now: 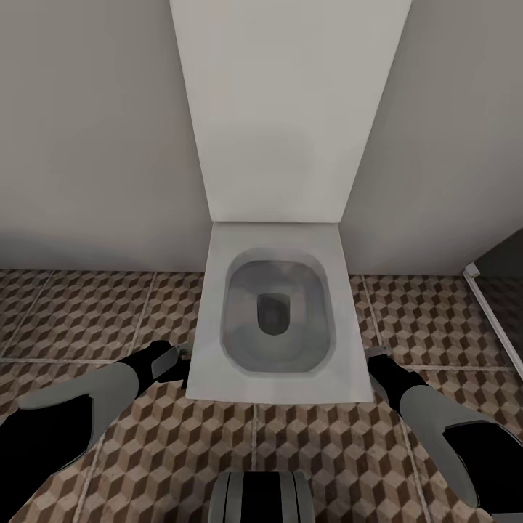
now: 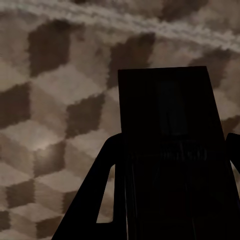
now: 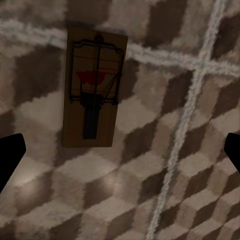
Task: Take the four mousetraps from the cabinet in the bathroom and place them on the bathroom floor. Make sure all four end up on the same floor surface, and ensure that at least two of them are either under or directly next to the same bathroom sink.
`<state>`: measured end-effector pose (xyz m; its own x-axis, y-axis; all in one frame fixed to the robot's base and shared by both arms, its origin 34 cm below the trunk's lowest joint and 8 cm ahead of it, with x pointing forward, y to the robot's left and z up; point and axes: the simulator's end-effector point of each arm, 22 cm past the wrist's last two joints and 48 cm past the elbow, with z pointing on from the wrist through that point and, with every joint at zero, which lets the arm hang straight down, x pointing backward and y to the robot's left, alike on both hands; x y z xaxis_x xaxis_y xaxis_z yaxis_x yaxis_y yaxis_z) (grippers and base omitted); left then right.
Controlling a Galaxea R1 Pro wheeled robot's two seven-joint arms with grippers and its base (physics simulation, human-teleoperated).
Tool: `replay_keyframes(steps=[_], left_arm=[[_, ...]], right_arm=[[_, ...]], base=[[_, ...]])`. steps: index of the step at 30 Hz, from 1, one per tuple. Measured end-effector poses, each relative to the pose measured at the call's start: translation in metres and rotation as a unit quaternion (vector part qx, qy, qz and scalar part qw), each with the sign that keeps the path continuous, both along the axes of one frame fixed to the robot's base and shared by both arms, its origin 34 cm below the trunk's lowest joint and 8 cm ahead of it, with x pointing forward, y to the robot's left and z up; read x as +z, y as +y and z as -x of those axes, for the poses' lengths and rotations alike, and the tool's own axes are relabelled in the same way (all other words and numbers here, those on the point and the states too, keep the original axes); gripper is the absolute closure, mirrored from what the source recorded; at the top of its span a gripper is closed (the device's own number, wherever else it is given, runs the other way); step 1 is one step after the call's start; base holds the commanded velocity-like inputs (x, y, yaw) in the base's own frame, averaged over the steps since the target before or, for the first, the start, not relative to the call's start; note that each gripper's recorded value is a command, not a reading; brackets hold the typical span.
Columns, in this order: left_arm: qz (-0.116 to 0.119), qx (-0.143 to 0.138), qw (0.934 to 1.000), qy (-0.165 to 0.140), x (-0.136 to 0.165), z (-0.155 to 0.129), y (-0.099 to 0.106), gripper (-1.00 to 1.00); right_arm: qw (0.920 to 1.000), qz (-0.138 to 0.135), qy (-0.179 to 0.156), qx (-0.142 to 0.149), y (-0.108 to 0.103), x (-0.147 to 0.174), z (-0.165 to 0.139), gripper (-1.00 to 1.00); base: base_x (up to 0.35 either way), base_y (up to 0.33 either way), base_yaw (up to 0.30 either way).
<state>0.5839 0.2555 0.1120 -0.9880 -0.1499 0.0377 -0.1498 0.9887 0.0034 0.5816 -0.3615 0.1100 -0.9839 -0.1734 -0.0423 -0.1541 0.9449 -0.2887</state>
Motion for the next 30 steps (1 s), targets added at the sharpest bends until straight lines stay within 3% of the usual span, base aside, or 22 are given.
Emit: replay_keyframes(steps=[23, 28, 30], left_arm=[[-0.004, 0.000, 1.0000, -0.008, 0.005, -0.012, 0.004, 1.00], [-0.013, -0.002, 0.9998, -0.013, 0.010, -0.024, 0.009, 1.00], [-0.028, -0.008, 0.9995, -0.013, 0.011, -0.025, 0.014, 1.00]], right_arm=[[1.0000, 0.000, 0.000, 0.000, 0.001, 0.000, 0.000, -1.00], [1.0000, 0.000, 0.000, 0.000, 0.001, 0.000, 0.000, -1.00], [1.0000, 0.000, 0.000, 0.000, 0.001, 0.000, 0.000, -1.00]], base=[[0.000, 0.000, 0.000], [0.000, 0.000, 0.000], [0.000, 0.000, 0.000]])
